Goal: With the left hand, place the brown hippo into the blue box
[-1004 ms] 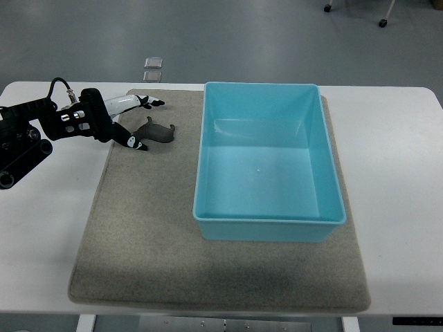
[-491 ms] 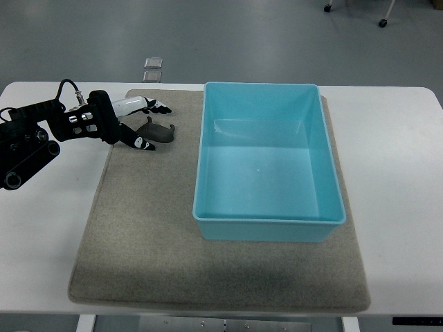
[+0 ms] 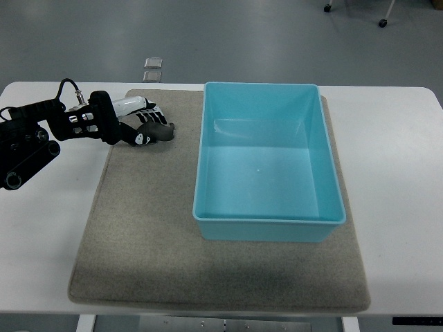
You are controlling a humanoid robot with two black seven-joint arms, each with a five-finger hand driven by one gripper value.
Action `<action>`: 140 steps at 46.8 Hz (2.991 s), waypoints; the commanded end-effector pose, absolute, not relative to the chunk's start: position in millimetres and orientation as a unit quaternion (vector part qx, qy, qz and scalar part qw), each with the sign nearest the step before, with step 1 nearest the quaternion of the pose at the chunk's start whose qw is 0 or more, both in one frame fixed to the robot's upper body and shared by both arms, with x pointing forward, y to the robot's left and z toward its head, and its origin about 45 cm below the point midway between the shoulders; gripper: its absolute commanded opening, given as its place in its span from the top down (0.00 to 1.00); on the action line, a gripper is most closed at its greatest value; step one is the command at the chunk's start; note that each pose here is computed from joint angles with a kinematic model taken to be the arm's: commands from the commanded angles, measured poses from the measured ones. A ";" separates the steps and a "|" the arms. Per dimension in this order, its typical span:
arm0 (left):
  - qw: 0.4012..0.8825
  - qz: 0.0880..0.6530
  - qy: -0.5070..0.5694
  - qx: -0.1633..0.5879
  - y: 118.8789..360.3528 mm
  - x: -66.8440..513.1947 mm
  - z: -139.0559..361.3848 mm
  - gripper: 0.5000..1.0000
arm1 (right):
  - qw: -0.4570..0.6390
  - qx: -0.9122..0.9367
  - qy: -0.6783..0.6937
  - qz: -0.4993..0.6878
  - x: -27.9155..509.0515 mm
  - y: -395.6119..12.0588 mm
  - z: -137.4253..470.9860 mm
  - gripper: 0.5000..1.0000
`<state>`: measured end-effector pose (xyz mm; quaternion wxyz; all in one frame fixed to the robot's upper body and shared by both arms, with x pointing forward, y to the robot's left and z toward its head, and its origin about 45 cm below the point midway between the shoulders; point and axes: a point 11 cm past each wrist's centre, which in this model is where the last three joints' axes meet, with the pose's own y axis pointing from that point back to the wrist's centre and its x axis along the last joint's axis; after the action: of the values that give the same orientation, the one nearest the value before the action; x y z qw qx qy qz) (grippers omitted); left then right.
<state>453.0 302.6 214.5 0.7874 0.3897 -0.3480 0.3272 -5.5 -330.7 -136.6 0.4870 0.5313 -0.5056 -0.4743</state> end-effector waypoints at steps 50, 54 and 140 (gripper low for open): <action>0.795 0.288 -0.464 0.264 210.6 468.4 351.1 1.00 | 0.487 0.531 -0.506 -0.474 -5.5 -330.7 -136.6 0.13; 0.804 0.261 -0.471 0.252 191.2 459.8 354.3 1.00 | 0.487 0.531 -0.506 -0.474 -5.5 -330.7 -136.6 0.13; 0.913 0.295 -0.272 0.067 113.5 450.2 335.7 0.02 | 0.487 0.531 -0.506 -0.474 -5.5 -330.7 -136.6 0.13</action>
<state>443.0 104.4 319.4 0.9105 0.1044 -0.3010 0.2637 -5.5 -330.7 -136.6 0.4870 0.5313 -0.5056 -0.4743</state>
